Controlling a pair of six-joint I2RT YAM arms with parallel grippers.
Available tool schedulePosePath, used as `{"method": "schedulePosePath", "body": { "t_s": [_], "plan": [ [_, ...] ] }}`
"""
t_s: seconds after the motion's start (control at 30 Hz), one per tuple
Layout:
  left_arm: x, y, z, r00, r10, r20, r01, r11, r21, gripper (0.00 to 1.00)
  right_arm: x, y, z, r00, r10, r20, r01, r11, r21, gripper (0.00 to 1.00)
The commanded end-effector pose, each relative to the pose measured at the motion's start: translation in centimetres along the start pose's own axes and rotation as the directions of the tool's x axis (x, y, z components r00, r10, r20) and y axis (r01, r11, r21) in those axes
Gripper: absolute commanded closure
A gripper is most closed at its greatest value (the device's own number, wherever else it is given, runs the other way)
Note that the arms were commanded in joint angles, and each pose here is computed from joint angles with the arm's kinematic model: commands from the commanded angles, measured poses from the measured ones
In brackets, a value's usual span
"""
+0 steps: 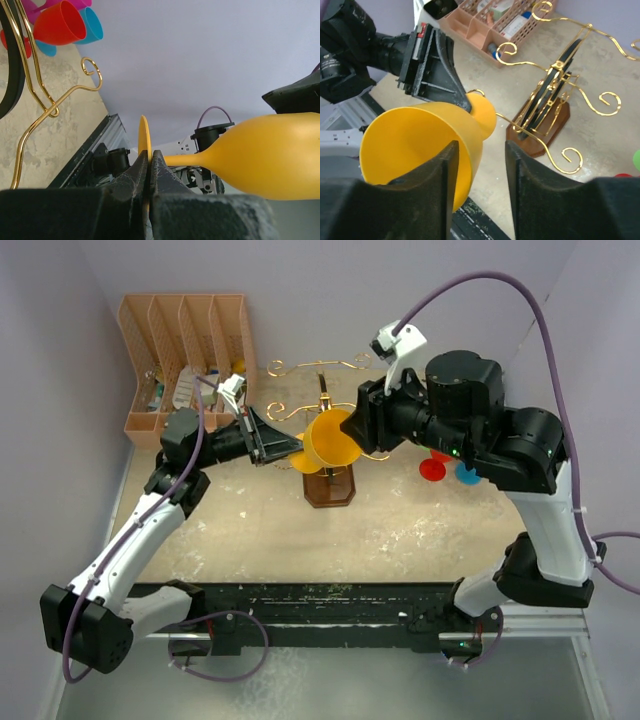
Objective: Take the wine glass off the wine glass rack
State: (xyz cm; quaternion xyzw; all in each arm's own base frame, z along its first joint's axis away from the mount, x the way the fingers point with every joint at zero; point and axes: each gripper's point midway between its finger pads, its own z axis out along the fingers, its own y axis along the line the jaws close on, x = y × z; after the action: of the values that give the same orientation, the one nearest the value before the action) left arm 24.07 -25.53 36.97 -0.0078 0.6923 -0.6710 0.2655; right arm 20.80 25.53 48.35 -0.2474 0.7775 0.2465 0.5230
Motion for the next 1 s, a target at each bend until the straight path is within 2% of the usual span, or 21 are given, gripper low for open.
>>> {"method": "schedulePosePath", "body": {
  "t_s": [0.0, 0.07, 0.13, 0.17, 0.23, 0.27, 0.3, 0.37, 0.4, 0.47, 0.57, 0.73, 0.97],
  "plan": [
    [-0.2, -2.1, -0.3, 0.996, 0.083, 0.011, -0.083, 0.995, 0.061, 1.00, 0.6, 0.9, 0.5, 1.000, 0.004, -0.030, -0.005, 0.998, -0.058, 0.62],
    [-0.3, -2.2, -0.2, 0.996, 0.084, 0.009, -0.084, 0.994, 0.064, 1.00, 0.8, 0.5, 0.6, 0.999, 0.011, -0.038, -0.013, 0.999, -0.044, 0.75],
    [-0.3, -2.2, -0.1, 0.996, 0.083, 0.008, -0.084, 0.995, 0.061, 1.00, 0.9, -0.3, 0.5, 0.999, 0.025, -0.041, -0.025, 1.000, -0.012, 0.94],
    [-0.4, -2.0, -0.1, 0.997, 0.079, 0.008, -0.080, 0.995, 0.054, 1.00, 0.8, -0.8, 0.3, 0.999, 0.035, -0.036, -0.035, 0.999, 0.008, 1.00],
    [-0.4, -1.8, -0.1, 0.997, 0.079, 0.008, -0.080, 0.996, 0.042, 1.00, 0.5, -1.8, -0.3, 0.998, 0.060, -0.013, -0.059, 0.997, 0.042, 1.00],
    [-0.5, -1.8, -0.1, 0.996, 0.084, 0.012, -0.085, 0.996, 0.035, 0.92, 0.2, -2.3, -0.8, 0.997, 0.073, 0.002, -0.073, 0.995, 0.062, 1.00],
    [-0.5, -1.7, -0.1, 0.996, 0.087, 0.017, -0.087, 0.996, 0.025, 0.70, 0.0, -2.8, -1.3, 0.996, 0.085, 0.018, -0.086, 0.993, 0.082, 1.00],
    [-0.7, -1.7, -0.2, 0.994, 0.106, 0.024, -0.106, 0.994, 0.008, 0.37, -0.5, -4.0, -2.5, 0.993, 0.104, 0.054, -0.110, 0.986, 0.127, 1.00],
    [-0.7, -1.7, -0.3, 0.993, 0.116, 0.026, -0.116, 0.993, -0.002, 0.29, -0.7, -4.8, -3.2, 0.991, 0.110, 0.073, -0.121, 0.979, 0.161, 1.00],
    [-1.0, -1.4, -0.5, 0.989, 0.146, 0.039, -0.144, 0.988, -0.048, 0.20, -0.9, -7.0, -4.9, 0.987, 0.116, 0.113, -0.142, 0.955, 0.261, 1.00],
    [-1.6, -1.3, -0.9, 0.978, 0.199, 0.071, -0.191, 0.977, -0.098, 0.17, -0.8, -9.7, -7.2, 0.982, 0.113, 0.154, -0.165, 0.908, 0.384, 1.00],
    [-2.3, -2.4, -2.0, 0.944, 0.298, 0.140, -0.281, 0.951, -0.130, 0.18, 1.4, -12.9, -9.3, 0.983, 0.116, 0.141, -0.175, 0.817, 0.549, 1.00],
    [-2.4, -4.2, -3.8, 0.891, 0.411, 0.192, -0.384, 0.909, -0.162, 0.18, 7.8, -13.7, -6.7, 0.979, 0.202, 0.031, -0.184, 0.802, 0.568, 1.00]
  ]
}}
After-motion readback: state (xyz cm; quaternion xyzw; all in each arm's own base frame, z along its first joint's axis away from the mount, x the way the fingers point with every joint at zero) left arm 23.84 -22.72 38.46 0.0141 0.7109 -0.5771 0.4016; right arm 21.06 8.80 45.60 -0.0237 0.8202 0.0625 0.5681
